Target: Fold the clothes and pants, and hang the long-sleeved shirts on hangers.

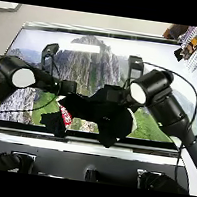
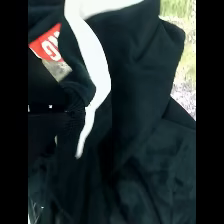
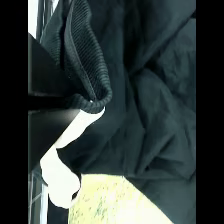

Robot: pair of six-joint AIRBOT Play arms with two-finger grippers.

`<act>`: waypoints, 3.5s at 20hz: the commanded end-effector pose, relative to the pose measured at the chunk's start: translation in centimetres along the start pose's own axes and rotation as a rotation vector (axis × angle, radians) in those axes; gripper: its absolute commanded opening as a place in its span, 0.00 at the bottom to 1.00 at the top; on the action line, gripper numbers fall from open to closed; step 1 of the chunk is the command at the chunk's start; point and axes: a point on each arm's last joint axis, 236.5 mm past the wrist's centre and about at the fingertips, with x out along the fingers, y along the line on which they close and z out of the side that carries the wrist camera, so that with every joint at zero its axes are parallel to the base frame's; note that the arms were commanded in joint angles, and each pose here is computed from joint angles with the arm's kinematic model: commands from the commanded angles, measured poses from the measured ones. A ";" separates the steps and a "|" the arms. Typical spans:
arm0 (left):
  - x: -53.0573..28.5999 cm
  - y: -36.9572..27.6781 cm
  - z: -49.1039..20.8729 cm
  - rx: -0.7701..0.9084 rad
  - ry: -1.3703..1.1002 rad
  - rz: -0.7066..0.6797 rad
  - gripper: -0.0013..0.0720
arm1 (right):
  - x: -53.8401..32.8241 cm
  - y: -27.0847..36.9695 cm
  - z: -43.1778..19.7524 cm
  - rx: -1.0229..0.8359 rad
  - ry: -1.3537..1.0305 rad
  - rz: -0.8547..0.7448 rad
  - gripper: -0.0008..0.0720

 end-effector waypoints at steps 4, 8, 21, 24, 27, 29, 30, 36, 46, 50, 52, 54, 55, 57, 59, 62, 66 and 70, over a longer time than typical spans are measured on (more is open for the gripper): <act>-0.2 2.4 1.8 -0.043 -0.018 0.007 0.86 | 0.1 0.7 0.0 0.012 -0.033 -0.009 0.07; -5.5 14.2 4.3 -0.151 -0.082 0.149 0.86 | 0.1 0.8 0.1 0.008 -0.035 -0.006 0.07; -13.5 43.1 -3.9 -0.512 -0.118 0.540 0.85 | 0.1 0.9 -0.1 0.009 -0.028 -0.002 0.08; -13.6 48.3 -6.4 -0.699 -0.141 0.550 0.85 | 0.1 0.7 -0.3 0.005 -0.020 -0.009 0.08; -14.5 53.6 -7.8 -0.846 -0.211 0.538 0.85 | 0.1 0.7 -0.3 0.005 -0.019 -0.010 0.08; -15.7 56.9 -7.7 -0.796 -0.235 0.577 0.85 | 0.1 0.6 -0.4 0.006 -0.017 -0.011 0.08; -16.0 58.3 -7.5 -0.760 -0.231 0.591 0.85 | 0.1 0.7 -0.4 0.006 -0.018 -0.011 0.08; -10.6 62.6 -8.6 -0.493 -0.058 0.541 0.85 | 0.1 0.6 -0.3 0.005 -0.018 -0.012 0.08; -4.0 64.1 -10.2 -0.333 0.079 0.463 0.82 | 0.1 0.6 -0.3 0.005 -0.019 -0.013 0.08; -4.2 64.5 -10.2 -0.316 0.088 0.490 0.82 | 0.1 0.6 -0.3 0.005 -0.018 -0.014 0.08; -4.4 64.5 -10.1 -0.314 0.085 0.493 0.82 | 0.1 0.6 -0.3 0.005 -0.018 -0.014 0.08; -4.3 64.7 -10.0 -0.314 0.081 0.497 0.82 | 0.1 0.6 -0.3 0.005 -0.019 -0.014 0.08; -4.0 64.8 -10.1 -0.313 0.082 0.495 0.82 | 0.1 0.6 -0.3 0.005 -0.019 -0.015 0.08; -3.1 64.8 -10.2 -0.312 0.094 0.482 0.82 | 0.1 0.6 -0.3 0.005 -0.018 -0.015 0.08; -2.2 64.7 -10.3 -0.308 0.106 0.469 0.81 | 0.1 0.6 -0.3 0.005 -0.018 -0.015 0.08; -1.5 64.4 -10.0 -0.296 0.114 0.458 0.43 | 0.1 0.5 -0.4 0.005 -0.014 -0.019 0.08; -0.9 64.2 -10.0 -0.293 0.123 0.447 0.42 | 0.1 0.2 -0.7 0.005 -0.004 -0.029 0.08; -0.4 64.0 -9.8 -0.287 0.130 0.439 0.42 | 0.1 0.2 -0.7 0.005 -0.005 -0.029 0.08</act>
